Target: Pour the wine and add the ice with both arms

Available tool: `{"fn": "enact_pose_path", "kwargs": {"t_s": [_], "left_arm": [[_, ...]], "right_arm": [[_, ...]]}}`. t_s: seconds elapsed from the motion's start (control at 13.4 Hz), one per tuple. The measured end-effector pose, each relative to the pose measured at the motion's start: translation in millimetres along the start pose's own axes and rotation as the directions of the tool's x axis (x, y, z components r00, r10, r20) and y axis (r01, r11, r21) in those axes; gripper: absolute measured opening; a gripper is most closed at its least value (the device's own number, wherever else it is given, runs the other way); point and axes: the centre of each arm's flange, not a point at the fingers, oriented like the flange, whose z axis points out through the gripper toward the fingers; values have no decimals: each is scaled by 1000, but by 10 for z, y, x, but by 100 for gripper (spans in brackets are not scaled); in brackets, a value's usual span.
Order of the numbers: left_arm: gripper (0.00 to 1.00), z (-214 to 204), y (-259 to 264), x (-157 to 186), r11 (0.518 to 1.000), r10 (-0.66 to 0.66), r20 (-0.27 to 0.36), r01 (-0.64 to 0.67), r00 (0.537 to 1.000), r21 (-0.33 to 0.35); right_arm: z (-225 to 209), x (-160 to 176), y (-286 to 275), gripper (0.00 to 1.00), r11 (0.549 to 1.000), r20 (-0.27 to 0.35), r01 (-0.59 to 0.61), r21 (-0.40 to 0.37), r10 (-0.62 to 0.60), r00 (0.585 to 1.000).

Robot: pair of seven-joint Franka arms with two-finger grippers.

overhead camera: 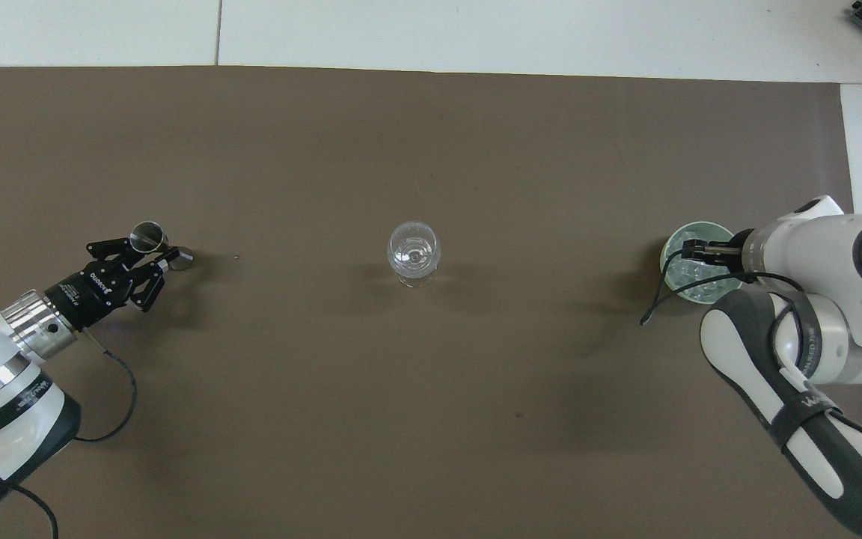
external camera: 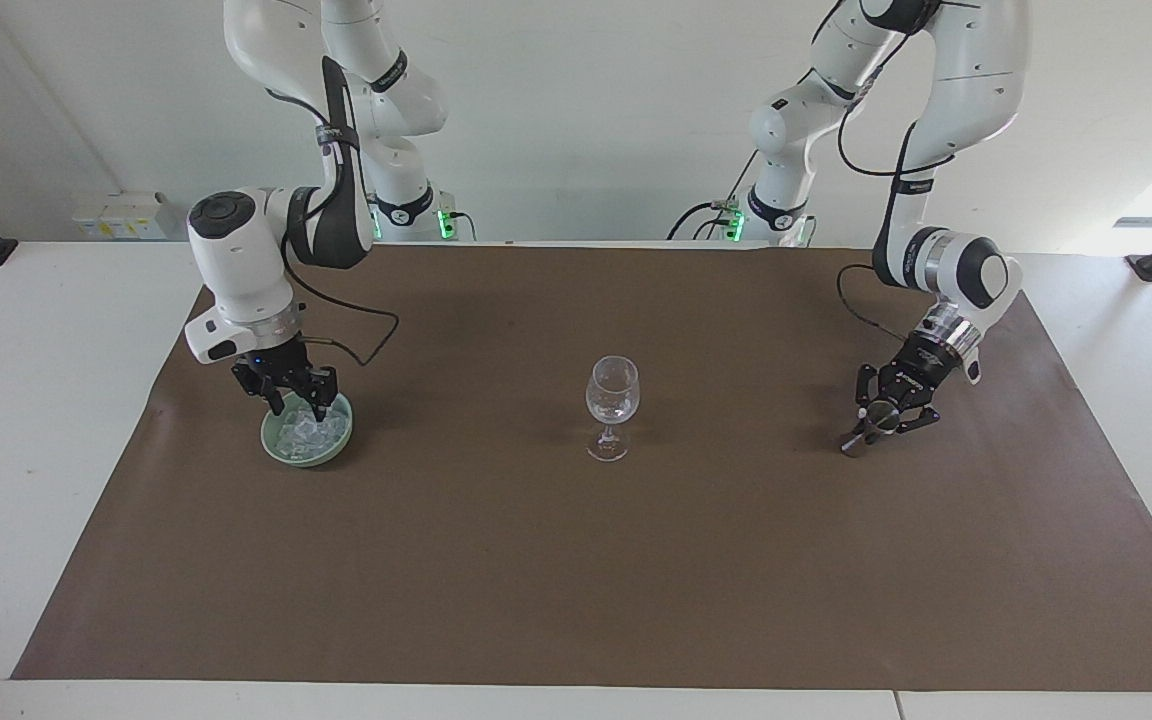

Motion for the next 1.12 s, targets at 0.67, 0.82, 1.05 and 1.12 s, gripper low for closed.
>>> {"fn": "enact_pose_path", "kwargs": {"t_s": [0.67,0.82,1.05,1.12], "left_arm": [[90,-51,20,25,990,115,-77,-108,990,94],[100,-153,115,17,975,188,-119,-171,975,142],[100,-324,282,-32,939,306,-181,-265,935,219],[100,-364,327,-82,921,352,-200,-300,914,249]], "right_arm": [[8,19,26,25,1000,-4,-30,-1,30,1000],[-112,61,27,25,999,-26,-46,3,46,999],[-541,133,-92,25,999,-69,-30,17,31,997],[-733,159,-234,25,999,-82,-26,26,28,996]]}}
